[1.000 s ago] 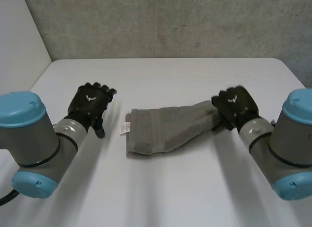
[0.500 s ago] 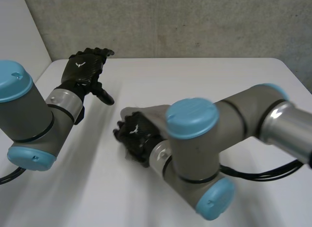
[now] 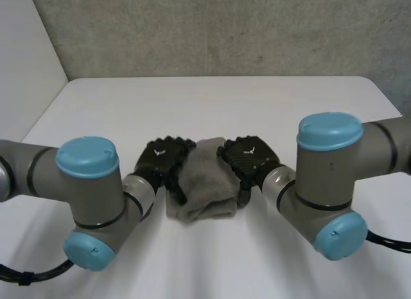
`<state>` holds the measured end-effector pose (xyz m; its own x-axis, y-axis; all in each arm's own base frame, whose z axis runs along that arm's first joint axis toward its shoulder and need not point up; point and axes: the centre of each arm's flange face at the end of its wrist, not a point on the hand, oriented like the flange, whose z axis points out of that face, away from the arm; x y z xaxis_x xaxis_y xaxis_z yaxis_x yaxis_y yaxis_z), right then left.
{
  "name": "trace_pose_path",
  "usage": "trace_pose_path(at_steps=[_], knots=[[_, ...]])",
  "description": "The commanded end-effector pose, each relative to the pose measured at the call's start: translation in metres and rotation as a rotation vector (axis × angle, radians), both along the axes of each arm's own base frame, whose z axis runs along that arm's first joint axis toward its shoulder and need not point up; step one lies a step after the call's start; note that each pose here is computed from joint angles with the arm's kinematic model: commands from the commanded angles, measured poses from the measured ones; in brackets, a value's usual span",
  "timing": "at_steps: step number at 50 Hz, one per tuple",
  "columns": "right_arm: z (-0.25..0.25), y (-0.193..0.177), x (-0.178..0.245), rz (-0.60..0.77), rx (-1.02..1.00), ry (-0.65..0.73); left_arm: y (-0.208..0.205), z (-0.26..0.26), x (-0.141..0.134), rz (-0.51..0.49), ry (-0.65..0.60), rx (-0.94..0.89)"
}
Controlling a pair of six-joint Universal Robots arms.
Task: Fold the towel.
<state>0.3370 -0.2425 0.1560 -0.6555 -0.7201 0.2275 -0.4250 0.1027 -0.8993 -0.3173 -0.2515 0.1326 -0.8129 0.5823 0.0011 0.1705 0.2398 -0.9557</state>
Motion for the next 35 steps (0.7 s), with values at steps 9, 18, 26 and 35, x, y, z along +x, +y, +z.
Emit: trace_pose_path(at_steps=[9, 18, 26, 35], knots=[[0.046, -0.006, 0.000, -0.016, -0.104, -0.074, -0.002, 0.038, -0.002, -0.026, -0.028, -0.124], [0.134, -0.004, -0.025, -0.125, -0.233, -0.279, 0.004, 0.127, 0.005, -0.013, 0.030, -0.269], [0.167, -0.009, -0.055, -0.347, -0.279, -0.379, 0.007, 0.185, 0.035, 0.110, 0.175, -0.259], [0.180, -0.025, -0.081, -0.458, -0.319, -0.361, -0.008, 0.198, 0.059, 0.223, 0.197, -0.224]])
